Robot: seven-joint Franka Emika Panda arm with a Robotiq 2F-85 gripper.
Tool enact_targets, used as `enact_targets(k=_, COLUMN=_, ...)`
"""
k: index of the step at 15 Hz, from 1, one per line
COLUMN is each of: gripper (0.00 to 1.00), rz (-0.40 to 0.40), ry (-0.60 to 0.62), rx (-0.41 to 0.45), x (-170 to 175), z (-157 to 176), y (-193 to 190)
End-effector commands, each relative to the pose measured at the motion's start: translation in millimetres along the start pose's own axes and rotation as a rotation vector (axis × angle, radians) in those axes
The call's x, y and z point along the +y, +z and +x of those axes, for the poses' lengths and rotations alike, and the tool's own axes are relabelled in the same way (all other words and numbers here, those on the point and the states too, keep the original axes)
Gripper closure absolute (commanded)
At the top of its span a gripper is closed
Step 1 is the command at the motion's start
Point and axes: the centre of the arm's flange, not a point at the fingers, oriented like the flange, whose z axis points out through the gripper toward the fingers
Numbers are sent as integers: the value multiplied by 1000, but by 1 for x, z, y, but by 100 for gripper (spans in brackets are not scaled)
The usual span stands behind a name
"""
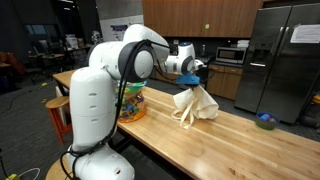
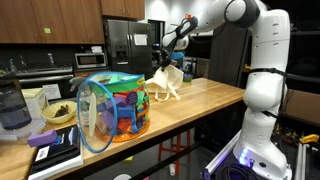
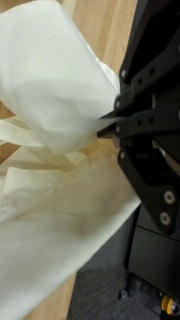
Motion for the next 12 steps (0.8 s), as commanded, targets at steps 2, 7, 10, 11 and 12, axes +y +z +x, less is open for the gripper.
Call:
enact_targets(k=2, gripper=99, rz=-54, ry=40, rx=89, x=77, z=55, y=-1)
enact_targets(k=7, gripper=99, rz=-162, ry=158, rx=151, x=162, z=45, y=-29)
enact_targets(k=10, gripper=99, rz=-186, ry=210, rx=161, x=197, z=45, y=-59)
enact_targets(k=11, gripper=99, rz=-180, ry=226, rx=161, x=207, z=48, y=-72)
enact_targets(k=12, gripper=99, rz=-174, ry=247, rx=159, x=216, z=50, y=-83)
